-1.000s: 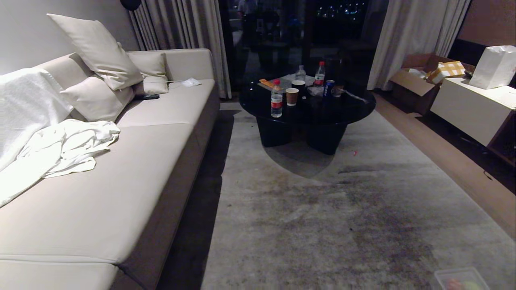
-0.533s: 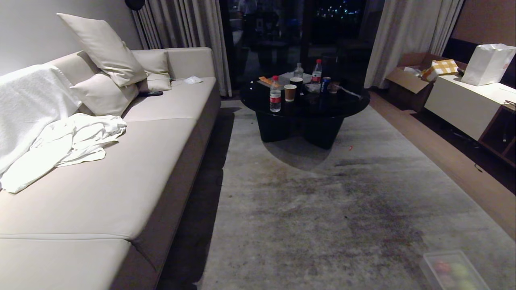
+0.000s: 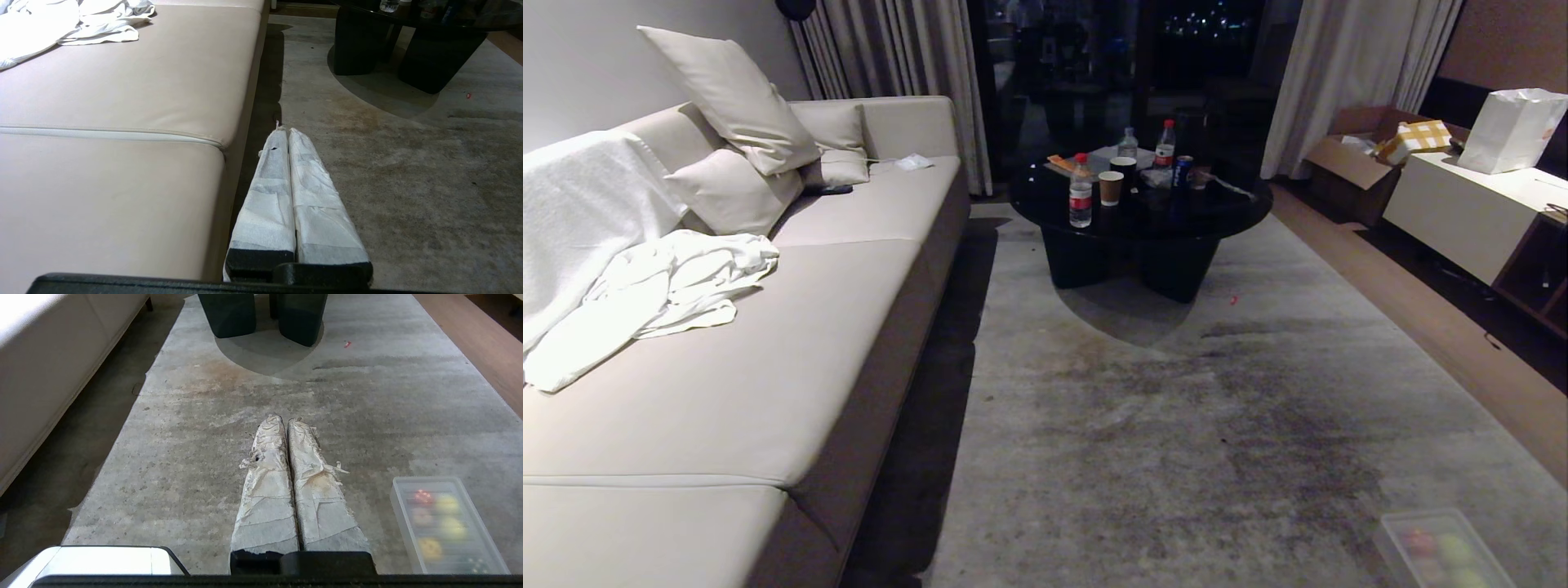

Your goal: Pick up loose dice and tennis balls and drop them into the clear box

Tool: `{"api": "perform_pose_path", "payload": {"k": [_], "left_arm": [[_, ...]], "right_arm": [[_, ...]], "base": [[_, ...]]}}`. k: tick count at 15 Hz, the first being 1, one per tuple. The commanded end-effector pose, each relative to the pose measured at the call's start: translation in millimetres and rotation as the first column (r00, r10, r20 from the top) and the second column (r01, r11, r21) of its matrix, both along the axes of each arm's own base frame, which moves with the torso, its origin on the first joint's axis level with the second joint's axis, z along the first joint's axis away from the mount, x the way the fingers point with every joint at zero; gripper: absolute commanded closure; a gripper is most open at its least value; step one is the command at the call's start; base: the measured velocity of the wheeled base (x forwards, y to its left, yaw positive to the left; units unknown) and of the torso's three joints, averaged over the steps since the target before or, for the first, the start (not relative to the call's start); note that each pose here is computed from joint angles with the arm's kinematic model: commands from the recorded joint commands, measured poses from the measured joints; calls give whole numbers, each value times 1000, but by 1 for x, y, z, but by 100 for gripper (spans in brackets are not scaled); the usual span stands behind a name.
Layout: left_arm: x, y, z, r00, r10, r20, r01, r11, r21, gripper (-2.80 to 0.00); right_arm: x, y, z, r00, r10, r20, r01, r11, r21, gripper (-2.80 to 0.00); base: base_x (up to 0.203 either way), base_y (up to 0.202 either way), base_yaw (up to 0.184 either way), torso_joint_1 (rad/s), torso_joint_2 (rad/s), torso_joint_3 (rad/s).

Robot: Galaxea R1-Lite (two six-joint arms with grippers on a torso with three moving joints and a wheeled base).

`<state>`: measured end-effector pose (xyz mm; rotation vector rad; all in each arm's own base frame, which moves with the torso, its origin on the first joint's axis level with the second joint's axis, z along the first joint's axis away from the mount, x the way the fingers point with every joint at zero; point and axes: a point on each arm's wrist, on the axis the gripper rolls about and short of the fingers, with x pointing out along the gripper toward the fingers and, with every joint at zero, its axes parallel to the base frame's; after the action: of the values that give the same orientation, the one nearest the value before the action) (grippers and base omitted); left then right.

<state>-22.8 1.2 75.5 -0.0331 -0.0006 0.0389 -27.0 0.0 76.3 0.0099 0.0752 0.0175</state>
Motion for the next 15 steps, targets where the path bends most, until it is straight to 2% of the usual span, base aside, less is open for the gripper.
{"api": "perform_pose_path", "payload": {"k": [1,15], "left_arm": [[0,0,0,1000,1,-3,-1,1000,-1,0],[0,0,0,1000,1,-3,-1,1000,-1,0]], "right_arm": [[0,0,0,1000,1,-2,-1,1000,-1,0],[0,0,0,1000,-3,-3,3,1000,4,0]], "base": [[0,0,0,0,0,0],[0,0,0,0,0,0]]}}
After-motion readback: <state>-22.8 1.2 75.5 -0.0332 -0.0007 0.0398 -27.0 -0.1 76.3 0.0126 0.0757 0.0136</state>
